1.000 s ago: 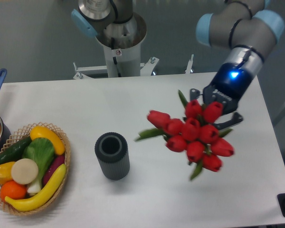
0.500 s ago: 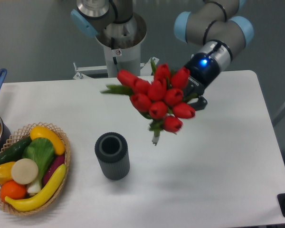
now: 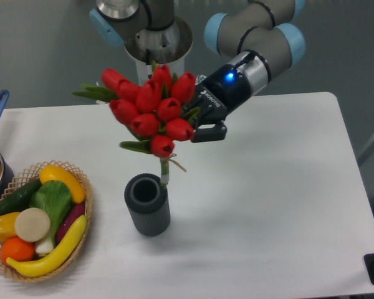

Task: Insert the flowers into the vase
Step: 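Lower the tulip stems down into the grey vase opening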

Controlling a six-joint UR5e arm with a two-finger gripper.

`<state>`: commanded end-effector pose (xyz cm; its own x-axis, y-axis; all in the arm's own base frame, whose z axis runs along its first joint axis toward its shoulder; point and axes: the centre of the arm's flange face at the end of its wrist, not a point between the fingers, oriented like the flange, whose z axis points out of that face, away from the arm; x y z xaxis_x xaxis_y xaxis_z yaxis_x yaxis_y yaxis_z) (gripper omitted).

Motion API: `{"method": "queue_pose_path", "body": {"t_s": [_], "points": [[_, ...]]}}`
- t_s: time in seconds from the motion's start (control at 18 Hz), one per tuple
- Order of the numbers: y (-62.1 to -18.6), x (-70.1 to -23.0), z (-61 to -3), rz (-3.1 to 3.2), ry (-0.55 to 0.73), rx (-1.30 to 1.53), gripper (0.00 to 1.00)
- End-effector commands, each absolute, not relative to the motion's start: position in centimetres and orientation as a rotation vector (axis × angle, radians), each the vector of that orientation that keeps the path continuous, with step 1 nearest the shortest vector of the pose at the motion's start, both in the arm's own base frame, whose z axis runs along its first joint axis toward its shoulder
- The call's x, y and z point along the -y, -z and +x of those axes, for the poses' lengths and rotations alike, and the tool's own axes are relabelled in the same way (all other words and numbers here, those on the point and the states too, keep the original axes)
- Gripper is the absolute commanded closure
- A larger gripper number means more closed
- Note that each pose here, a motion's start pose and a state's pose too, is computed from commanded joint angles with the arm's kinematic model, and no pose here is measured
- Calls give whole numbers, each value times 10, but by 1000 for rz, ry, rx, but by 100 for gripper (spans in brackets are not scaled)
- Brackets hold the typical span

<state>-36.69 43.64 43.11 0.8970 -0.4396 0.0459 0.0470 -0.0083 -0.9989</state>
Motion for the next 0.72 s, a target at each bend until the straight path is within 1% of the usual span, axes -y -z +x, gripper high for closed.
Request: {"method": "queue_pose_path", "body": {"t_s": [0.44, 0.72], "points": [[-396, -447, -366, -1542, 416, -325, 79], [-380, -448, -356, -1550, 451, -306, 79]]}}
